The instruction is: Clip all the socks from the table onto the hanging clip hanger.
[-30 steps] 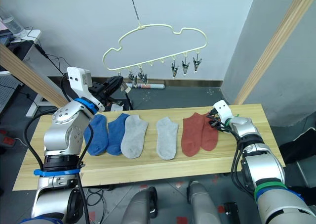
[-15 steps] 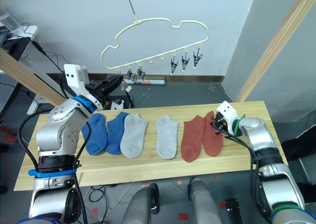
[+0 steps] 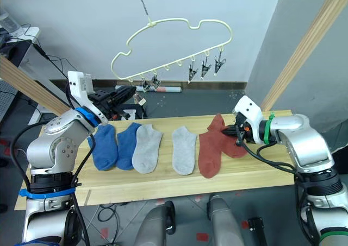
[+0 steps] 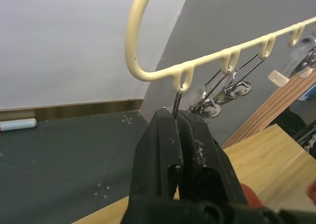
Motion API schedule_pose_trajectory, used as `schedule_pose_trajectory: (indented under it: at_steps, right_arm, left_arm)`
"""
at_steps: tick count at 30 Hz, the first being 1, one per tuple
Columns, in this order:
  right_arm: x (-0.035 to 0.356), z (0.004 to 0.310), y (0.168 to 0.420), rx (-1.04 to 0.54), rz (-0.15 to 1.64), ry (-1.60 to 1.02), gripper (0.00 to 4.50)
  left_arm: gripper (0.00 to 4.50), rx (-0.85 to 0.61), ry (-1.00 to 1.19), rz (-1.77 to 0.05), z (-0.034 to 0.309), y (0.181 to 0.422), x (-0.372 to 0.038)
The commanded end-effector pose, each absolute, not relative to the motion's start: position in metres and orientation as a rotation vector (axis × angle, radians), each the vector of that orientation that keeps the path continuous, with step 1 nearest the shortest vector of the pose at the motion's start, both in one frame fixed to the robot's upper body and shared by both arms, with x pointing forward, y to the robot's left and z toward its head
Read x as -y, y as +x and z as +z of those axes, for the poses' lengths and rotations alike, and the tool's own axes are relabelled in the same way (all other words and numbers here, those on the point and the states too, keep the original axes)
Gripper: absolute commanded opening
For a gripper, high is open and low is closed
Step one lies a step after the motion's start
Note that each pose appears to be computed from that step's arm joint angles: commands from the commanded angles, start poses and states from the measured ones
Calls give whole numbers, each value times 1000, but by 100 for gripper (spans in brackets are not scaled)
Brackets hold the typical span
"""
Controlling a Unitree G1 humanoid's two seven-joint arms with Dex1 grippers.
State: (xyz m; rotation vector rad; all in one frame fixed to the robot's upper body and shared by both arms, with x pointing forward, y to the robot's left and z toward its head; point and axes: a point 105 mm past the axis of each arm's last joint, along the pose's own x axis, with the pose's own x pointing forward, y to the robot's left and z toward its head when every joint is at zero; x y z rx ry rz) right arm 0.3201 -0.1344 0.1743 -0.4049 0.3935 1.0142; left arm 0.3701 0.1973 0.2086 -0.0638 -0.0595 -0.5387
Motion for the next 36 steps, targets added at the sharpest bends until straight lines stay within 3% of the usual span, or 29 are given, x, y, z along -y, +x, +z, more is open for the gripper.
schedule_pose_trajectory:
  at_steps: [1, 7, 11, 17, 36]
  right_arm:
    - [123, 189, 311, -337, 1081, -416, 3]
    - [81, 186, 303, -254, 1170, -425, 3]
    - [39, 182, 306, -172, 1197, -385, 3]
    - [4, 182, 305, -119, 1244, -348, 3]
    - [-29, 192, 316, -77, 1317, -284, 3]
  left_arm:
    - [0, -116, -139, -505, 169, 368, -209]
    - [0, -177, -405, -562, 182, 362, -202]
    - [0, -262, -595, -695, 197, 347, -193]
    - [0, -311, -749, -732, 204, 340, -194]
    - [0, -310, -760, -738, 209, 338, -188]
